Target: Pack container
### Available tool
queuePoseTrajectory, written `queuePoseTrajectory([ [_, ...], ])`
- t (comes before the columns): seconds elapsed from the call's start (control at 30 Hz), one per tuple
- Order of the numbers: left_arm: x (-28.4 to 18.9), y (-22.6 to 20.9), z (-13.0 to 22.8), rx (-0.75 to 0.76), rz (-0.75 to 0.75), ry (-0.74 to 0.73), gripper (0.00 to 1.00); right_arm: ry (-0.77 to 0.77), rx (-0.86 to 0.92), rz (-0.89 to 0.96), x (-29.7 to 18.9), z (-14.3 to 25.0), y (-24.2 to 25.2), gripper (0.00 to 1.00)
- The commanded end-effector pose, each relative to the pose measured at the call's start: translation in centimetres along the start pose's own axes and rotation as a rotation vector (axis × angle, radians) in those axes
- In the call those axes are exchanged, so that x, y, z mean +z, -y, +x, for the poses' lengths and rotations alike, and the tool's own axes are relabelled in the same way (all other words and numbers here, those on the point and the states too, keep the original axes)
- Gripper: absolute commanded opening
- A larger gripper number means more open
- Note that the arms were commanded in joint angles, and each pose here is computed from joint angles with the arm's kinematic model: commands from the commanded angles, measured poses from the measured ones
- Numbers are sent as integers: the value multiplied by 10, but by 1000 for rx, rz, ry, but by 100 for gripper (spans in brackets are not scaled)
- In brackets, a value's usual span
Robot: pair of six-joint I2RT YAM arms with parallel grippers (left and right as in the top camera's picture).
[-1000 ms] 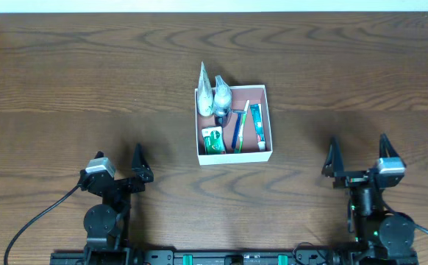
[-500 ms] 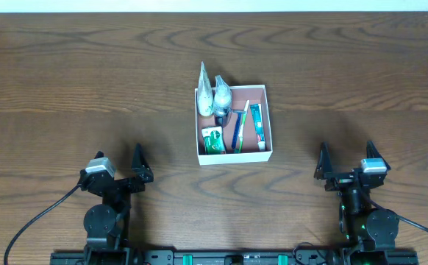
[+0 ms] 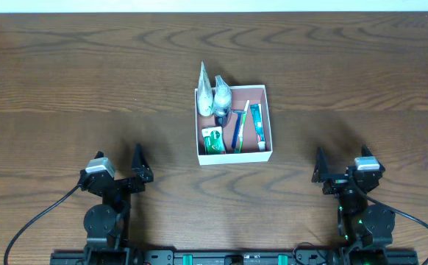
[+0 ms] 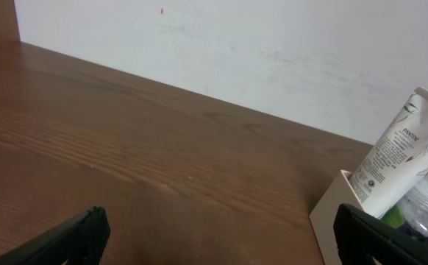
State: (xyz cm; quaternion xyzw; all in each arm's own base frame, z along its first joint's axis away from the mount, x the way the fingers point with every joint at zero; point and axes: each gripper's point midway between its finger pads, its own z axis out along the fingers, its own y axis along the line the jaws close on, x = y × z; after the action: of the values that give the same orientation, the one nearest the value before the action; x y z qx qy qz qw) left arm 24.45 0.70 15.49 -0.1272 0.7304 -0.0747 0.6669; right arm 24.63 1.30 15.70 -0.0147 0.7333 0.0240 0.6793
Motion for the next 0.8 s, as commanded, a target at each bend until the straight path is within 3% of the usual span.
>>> queuePoseTrajectory([
  [0.0,1,-8,16,22,-31,-45,98,2,-25,-6,0,0,-1,99],
  [0.77,1,-8,16,22,-31,-45,98,2,-57,1,0,0,0,99],
])
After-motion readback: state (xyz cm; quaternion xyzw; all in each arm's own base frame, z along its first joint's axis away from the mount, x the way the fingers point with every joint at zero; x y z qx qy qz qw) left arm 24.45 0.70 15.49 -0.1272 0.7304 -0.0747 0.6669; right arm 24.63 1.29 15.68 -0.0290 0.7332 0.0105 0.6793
